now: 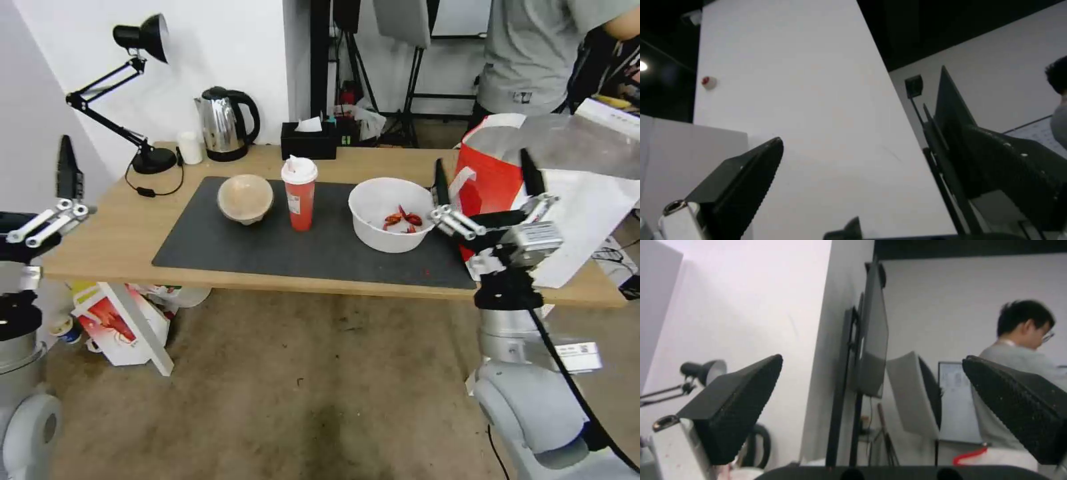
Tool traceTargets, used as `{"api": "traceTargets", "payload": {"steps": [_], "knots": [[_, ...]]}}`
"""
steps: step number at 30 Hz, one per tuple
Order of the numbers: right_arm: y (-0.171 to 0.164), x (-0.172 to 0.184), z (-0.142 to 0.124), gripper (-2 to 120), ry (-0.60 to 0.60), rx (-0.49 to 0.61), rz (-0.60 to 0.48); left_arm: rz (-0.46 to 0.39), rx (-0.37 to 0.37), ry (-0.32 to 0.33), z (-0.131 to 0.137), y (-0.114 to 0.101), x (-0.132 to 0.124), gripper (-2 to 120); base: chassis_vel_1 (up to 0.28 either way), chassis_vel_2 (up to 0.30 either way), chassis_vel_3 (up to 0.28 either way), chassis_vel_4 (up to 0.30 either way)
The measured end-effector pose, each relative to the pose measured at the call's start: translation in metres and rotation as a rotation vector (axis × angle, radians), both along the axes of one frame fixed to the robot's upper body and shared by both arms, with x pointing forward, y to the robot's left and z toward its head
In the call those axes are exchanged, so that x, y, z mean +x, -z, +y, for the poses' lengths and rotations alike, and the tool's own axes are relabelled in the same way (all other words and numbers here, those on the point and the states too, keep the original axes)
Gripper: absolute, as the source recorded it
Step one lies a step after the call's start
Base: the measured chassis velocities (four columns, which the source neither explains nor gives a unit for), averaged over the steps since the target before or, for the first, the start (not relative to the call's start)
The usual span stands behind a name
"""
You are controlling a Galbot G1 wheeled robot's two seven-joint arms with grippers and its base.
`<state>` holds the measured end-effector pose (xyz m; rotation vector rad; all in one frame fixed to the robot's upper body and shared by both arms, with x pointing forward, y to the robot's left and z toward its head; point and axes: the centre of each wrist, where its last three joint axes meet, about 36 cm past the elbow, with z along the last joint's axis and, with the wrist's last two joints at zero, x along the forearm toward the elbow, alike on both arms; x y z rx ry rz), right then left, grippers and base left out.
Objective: Pick up the trash from the table and place it into the takeout bag.
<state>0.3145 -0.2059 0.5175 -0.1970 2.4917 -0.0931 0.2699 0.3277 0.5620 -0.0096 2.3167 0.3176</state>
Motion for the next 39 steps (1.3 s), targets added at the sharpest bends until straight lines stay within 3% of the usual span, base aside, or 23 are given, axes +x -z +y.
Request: {"api": "traceTargets", "payload": {"steps": [21,39], "knots": [[0.012,0.01,0.004,100,-0.042,-0.006,0.1,0.141,0.037,0.181,-0.014,0.023,0.02,98,0.0,0.0,0.0,0.0],[0.002,0.009,-0.015,100,-0.151,-0.056,0.223,0.179,0.06,0.222,-0.014,0.024,0.021,100,0.0,0.0,0.0,0.0]]}}
